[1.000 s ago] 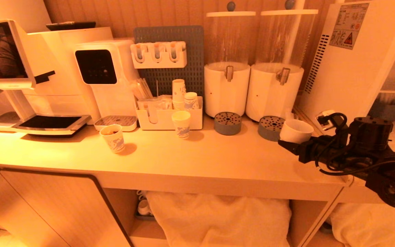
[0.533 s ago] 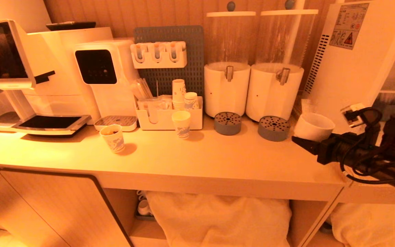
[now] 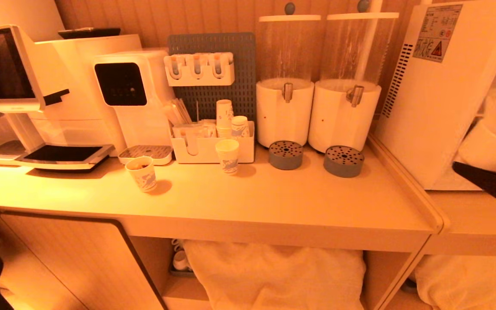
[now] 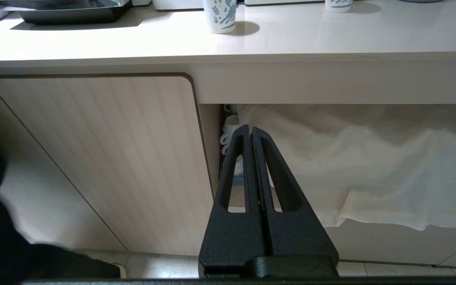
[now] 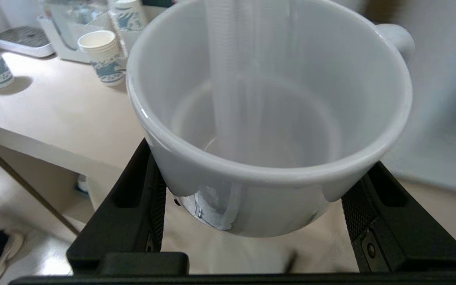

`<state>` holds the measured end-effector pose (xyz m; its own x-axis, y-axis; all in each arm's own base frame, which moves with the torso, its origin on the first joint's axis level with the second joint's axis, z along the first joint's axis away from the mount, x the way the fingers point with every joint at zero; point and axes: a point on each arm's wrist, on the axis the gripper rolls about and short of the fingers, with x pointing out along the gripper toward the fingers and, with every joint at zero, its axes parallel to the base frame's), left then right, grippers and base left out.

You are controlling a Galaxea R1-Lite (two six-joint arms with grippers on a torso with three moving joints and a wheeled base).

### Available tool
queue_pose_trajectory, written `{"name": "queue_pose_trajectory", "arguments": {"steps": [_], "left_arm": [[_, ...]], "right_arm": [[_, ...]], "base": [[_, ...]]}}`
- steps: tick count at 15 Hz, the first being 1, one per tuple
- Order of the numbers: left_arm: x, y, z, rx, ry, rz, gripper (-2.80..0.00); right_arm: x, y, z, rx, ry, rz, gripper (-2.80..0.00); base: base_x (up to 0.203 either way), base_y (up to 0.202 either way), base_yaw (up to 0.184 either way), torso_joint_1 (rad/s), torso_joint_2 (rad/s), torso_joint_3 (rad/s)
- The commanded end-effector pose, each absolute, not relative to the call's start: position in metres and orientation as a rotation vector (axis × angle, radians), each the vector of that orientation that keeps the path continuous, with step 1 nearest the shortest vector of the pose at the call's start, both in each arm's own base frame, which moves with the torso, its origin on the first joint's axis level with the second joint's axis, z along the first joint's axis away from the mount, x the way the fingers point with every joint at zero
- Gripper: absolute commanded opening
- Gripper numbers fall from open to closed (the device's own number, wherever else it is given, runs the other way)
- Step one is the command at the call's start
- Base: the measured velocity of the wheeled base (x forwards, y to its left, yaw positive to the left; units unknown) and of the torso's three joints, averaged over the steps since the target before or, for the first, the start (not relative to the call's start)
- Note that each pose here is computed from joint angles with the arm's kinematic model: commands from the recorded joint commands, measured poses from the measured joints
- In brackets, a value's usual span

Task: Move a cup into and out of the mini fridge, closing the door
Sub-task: Put the ceramic cup in the freezer

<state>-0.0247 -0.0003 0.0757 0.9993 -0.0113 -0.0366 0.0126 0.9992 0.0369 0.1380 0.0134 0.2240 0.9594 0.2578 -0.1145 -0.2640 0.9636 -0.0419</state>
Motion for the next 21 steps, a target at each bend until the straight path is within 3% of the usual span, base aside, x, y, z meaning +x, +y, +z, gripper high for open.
{"name": "queue_pose_trajectory", "arguments": {"steps": [1, 8, 14, 18, 21], "left_arm": [[-0.025, 0.0, 0.076, 0.038, 0.037, -0.013, -2.8], [-0.025, 0.0, 0.076, 0.033, 0.037, -0.012, -2.8], [-0.025, 0.0, 0.076, 0.033, 0.036, -0.014, -2.8], [-0.025, 0.0, 0.076, 0.03, 0.036, -0.011, -2.8], [-0.025, 0.0, 0.076, 0.033, 0.036, -0.011, -2.8]], "right_arm": [[0.081, 0.009, 0.238, -0.065, 0.006, 0.239, -2.8], [-0.014, -0.001, 0.227, -0.048, 0.023, 0.049, -2.8], [-0.071, -0.001, 0.167, -0.042, -0.024, -0.006, -2.8], [-0.044, -0.003, 0.11, 0.054, 0.006, -0.145, -2.8], [-0.025, -0.002, 0.086, 0.061, -0.066, -0.068, -2.8]], "base": [[0.0, 0.0, 0.0, 0.0, 0.0, 0.0], [0.0, 0.0, 0.0, 0.0, 0.0, 0.0], [0.0, 0.0, 0.0, 0.0, 0.0, 0.0], [0.0, 0.0, 0.0, 0.0, 0.0, 0.0], [0.0, 0.0, 0.0, 0.0, 0.0, 0.0]]}}
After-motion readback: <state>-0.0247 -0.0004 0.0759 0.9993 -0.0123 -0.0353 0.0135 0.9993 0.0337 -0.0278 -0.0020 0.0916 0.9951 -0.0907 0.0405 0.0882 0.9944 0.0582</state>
